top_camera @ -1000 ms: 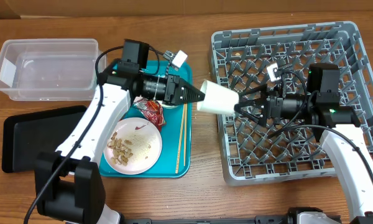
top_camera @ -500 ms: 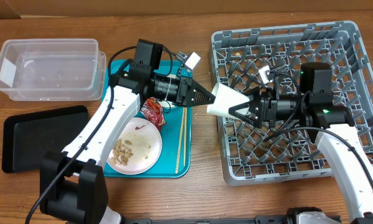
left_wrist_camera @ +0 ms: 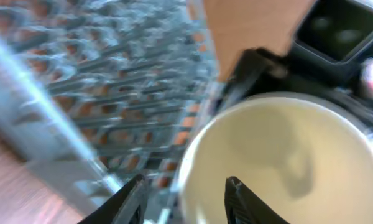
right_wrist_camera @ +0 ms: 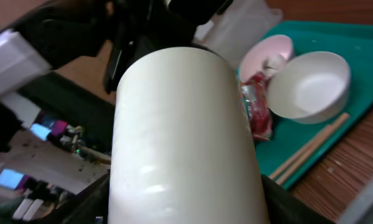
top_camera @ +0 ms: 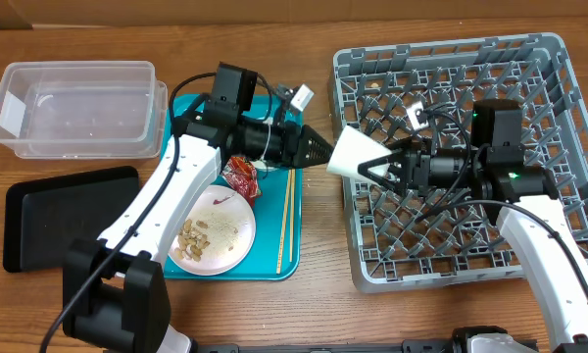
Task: Sort waste into correct bins and load items into the dishwasher
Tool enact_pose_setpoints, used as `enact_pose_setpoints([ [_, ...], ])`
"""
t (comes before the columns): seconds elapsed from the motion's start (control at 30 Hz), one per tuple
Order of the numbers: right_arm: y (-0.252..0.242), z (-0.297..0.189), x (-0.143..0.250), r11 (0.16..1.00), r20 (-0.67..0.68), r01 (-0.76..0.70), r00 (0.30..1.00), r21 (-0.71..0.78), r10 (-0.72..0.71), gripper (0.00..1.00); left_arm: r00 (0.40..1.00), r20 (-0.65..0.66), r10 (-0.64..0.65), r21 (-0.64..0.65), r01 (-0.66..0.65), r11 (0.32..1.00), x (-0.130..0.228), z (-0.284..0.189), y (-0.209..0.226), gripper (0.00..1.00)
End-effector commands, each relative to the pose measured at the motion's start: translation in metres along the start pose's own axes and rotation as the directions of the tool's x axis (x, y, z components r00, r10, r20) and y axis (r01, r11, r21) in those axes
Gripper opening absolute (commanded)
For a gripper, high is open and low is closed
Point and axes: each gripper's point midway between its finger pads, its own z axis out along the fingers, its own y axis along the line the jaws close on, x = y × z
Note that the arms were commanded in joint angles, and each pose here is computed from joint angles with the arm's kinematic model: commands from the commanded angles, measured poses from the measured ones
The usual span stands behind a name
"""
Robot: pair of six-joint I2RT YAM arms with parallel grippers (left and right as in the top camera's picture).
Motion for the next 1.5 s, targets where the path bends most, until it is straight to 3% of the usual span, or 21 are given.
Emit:
enact_pose_setpoints([
  [0.0,-0.034,-0.008,-0.007,0.97,0.02,-0.04,0.999,0.239,0.036,0.38,0.99,0.089,0.11,-0.439,-0.06,0.896,-0.014,-0.034,0.057,0.47],
  [0.07,-0.052,-0.021,-0.007,0.926,0.036,-0.102,0.995,0.363,0.095,0.35,0.982,0.129,0.136,-0.609,-0.03,0.793,-0.015,-0.066,0.072,0.48],
  [0.17,-0.066,-0.057,-0.013,0.823,0.077,-0.196,0.98,0.533,0.183,0.29,0.967,0.19,0.168,-0.723,0.022,0.69,-0.016,-0.107,0.075,0.48],
  [0.33,-0.072,-0.173,-0.02,0.456,0.282,-0.398,0.911,0.796,0.302,0.29,0.941,0.286,0.18,-0.806,0.134,0.577,-0.003,-0.171,0.069,0.48],
  [0.4,-0.071,-0.218,-0.01,0.309,0.369,-0.466,0.871,0.829,0.323,0.28,0.934,0.314,0.168,-0.825,0.181,0.536,0.005,-0.19,0.072,0.48],
  [0.47,-0.079,-0.27,0.018,0.086,0.507,-0.568,0.784,0.818,0.358,0.29,0.933,0.33,0.147,-0.836,0.216,0.504,0.013,-0.203,0.077,0.48],
  [0.53,-0.083,-0.309,0.048,-0.081,0.607,-0.63,0.694,0.773,0.387,0.29,0.934,0.336,0.119,-0.838,0.239,0.49,0.019,-0.208,0.081,0.48],
  [0.6,-0.09,-0.328,0.064,-0.159,0.689,-0.695,0.604,0.701,0.399,0.28,0.935,0.337,0.114,-0.84,0.244,0.485,0.021,-0.21,0.082,0.48],
  [0.83,-0.123,-0.332,0.091,-0.224,0.694,-0.705,0.495,0.673,0.523,0.3,0.935,0.337,0.112,-0.84,0.244,0.485,0.021,-0.21,0.082,0.48],
  [0.87,-0.127,-0.331,0.094,-0.229,0.69,-0.704,0.485,0.673,0.537,0.34,0.935,0.337,0.113,-0.84,0.244,0.485,0.021,-0.21,0.082,0.49],
  [0.93,-0.133,-0.329,0.099,-0.235,0.685,-0.702,0.47,0.673,0.556,0.56,0.935,0.337,0.113,-0.84,0.244,0.485,0.021,-0.21,0.082,0.5],
  [0.97,-0.136,-0.327,0.102,-0.236,0.682,-0.702,0.462,0.672,0.567,0.84,0.935,0.336,0.111,-0.84,0.244,0.484,0.021,-0.21,0.082,0.52],
  [1.03,-0.139,-0.322,0.101,-0.216,0.679,-0.716,0.455,0.664,0.576,1.0,0.936,0.336,0.11,-0.84,0.244,0.485,0.022,-0.209,0.082,0.55],
  [1.17,-0.14,-0.318,0.096,-0.184,0.678,-0.735,0.457,0.652,0.576,1.0,0.936,0.334,0.107,-0.84,0.245,0.484,0.023,-0.209,0.082,0.57],
  [1.23,-0.14,-0.308,0.087,-0.119,0.667,-0.769,0.453,0.628,0.592,1.0,0.936,0.334,0.106,-0.84,0.245,0.484,0.023,-0.209,0.082,0.58],
  [1.3,-0.136,-0.291,0.071,0.009,0.612,-0.773,0.509,0.634,0.605,1.0,0.935,0.336,0.111,-0.84,0.244,0.485,0.021,-0.209,0.082,0.64],
  [1.4,-0.12,-0.268,0.04,0.166,0.533,-0.716,0.635,0.678,0.559,1.0,0.931,0.343,0.129,-0.837,0.24,0.491,0.016,-0.21,0.081,0.67],
  [1.47,-0.102,-0.24,0.015,0.296,0.436,-0.61,0.759,0.735,0.483,1.0,0.93,0.343,0.134,-0.82,0.227,0.526,0.01,-0.203,0.08,0.66],
])
